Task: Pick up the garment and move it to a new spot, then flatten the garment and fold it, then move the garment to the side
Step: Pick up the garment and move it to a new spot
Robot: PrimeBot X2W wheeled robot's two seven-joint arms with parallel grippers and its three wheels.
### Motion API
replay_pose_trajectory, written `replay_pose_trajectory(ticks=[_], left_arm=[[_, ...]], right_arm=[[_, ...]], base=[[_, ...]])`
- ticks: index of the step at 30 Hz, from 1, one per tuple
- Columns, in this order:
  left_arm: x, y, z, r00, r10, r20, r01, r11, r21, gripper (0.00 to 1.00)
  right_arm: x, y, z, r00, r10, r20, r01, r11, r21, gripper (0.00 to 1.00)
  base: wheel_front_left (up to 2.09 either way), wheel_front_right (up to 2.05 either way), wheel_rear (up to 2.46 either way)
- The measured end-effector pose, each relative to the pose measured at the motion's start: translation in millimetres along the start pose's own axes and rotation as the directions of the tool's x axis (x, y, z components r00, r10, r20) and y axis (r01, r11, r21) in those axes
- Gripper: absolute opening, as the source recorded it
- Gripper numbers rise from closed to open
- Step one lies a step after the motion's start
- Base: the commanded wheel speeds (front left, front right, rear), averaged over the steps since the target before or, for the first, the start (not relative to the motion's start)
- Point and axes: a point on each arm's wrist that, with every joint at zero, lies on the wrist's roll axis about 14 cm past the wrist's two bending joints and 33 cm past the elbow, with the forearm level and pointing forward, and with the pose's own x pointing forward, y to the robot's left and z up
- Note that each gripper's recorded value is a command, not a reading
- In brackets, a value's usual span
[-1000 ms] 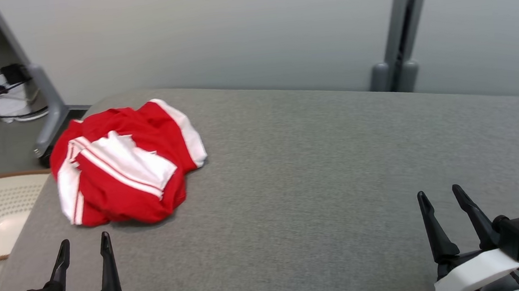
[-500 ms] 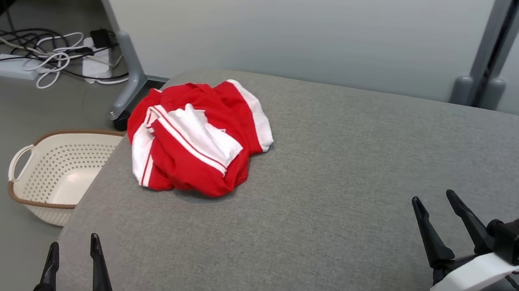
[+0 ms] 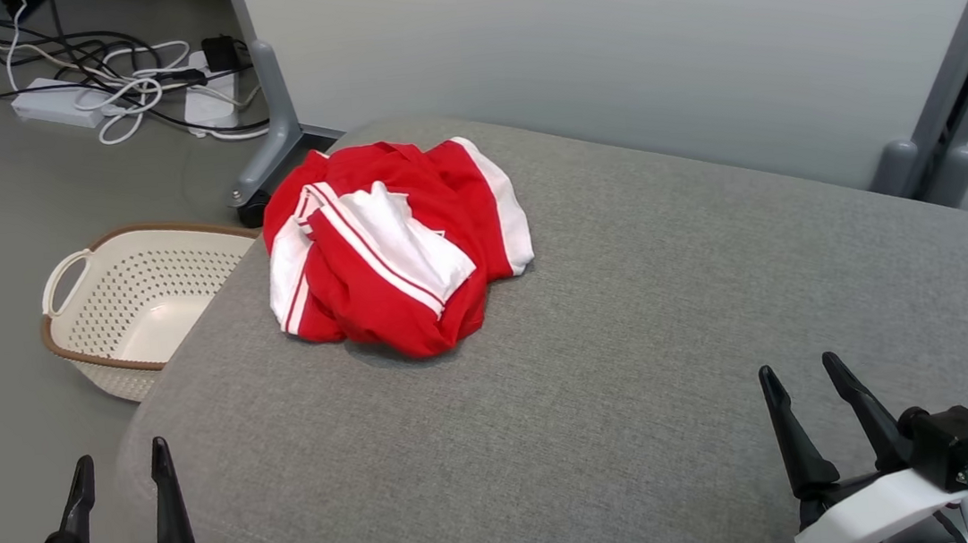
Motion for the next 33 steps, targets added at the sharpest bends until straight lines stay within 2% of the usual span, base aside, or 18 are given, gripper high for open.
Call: replay_pose_trajectory(ticks=[4,9,14,22,28,33], left_arm=[[10,-10,3,1.000,-0.019,0.008,0.019,1.000,-0.024,1.00],[43,-22,26,0.997,-0.049,0.068,0.051,0.998,-0.028,1.00],[88,-53,52,0.983,-0.146,0.112,0.145,0.989,0.018,1.00],[166,-120,70,0.961,-0.238,0.141,0.239,0.971,0.008,1.00],[217,-175,45,0.951,-0.306,0.049,0.304,0.952,0.038,1.00],[244,-205,-3,0.940,-0.328,-0.096,0.335,0.939,0.071,1.00]], right_arm=[[-1,-7,1,1.000,-0.017,0.006,0.017,1.000,-0.002,1.00],[-1,-27,7,0.998,-0.060,0.022,0.061,0.998,-0.017,1.00],[0,-60,9,0.993,-0.112,0.024,0.113,0.993,-0.042,1.00],[-7,-127,6,0.971,-0.237,0.023,0.238,0.969,-0.070,1.00],[-24,-174,-7,0.941,-0.337,-0.007,0.335,0.937,-0.096,1.00],[-43,-201,-17,0.912,-0.409,-0.030,0.404,0.908,-0.107,1.00]], base=[[0.00,0.00,0.00],[0.00,0.00,0.00],[0.00,0.00,0.00],[0.00,0.00,0.00],[0.00,0.00,0.00],[0.00,0.00,0.00]])
